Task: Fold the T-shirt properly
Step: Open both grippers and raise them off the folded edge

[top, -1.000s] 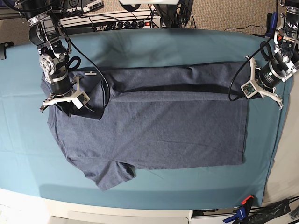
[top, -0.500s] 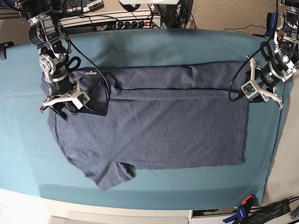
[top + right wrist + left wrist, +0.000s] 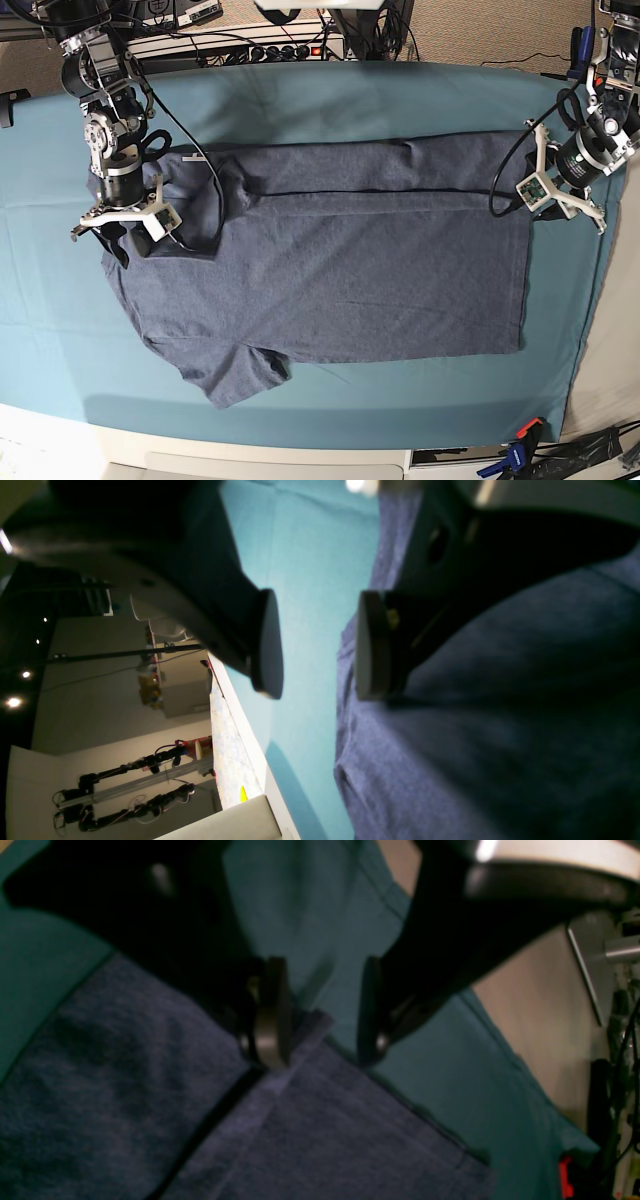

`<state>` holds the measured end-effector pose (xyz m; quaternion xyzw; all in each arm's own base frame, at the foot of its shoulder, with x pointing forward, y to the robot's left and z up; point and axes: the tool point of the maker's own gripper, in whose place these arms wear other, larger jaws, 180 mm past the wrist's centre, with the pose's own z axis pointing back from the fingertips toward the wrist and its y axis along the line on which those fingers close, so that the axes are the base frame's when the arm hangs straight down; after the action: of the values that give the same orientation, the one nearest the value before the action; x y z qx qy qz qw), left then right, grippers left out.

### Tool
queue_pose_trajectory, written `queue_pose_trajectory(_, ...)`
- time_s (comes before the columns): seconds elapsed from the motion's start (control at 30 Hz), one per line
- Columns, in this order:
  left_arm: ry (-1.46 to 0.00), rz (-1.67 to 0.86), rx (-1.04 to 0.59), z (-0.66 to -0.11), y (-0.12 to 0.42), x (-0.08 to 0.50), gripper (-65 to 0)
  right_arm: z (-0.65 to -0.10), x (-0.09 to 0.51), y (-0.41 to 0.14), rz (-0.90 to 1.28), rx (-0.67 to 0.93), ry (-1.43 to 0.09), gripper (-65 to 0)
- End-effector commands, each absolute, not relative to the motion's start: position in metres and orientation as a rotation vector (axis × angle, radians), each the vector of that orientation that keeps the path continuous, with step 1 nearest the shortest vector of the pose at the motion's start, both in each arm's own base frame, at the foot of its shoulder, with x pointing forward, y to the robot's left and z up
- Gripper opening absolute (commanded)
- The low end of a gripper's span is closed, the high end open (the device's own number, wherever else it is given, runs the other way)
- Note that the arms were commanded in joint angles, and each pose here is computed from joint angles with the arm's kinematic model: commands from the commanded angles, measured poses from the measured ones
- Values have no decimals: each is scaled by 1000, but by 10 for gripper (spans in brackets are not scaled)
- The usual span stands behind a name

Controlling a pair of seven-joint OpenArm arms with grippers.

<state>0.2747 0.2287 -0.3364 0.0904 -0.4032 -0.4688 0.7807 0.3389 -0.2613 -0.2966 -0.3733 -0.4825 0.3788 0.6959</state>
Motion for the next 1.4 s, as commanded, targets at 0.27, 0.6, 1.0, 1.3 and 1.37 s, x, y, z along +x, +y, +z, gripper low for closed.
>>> queue_pose_trajectory(0.27,-906,-1019,219,-324,231,282,-409,-285,344,-265,872,-870,-1080,-401)
queue_pose_trajectory(0.6,-727,-1043,185,-335,237,262,-409,-276,328,-269,995,-980,-1026,-401)
queue_pose_trajectory(1.0,-666,-1156,51,-331,189,201,-409,-323,236,-247,1338,-814,-738,-402)
queue_pose_trajectory(1.3,-563,-1166,3,-351,191,164,-409,-337,204,-258,1454,-821,-632,-401)
queue_pose_trajectory(1.37,-569,-1166,0,-351,190,165,-409,-339,204,-258,1442,-806,-632,-401)
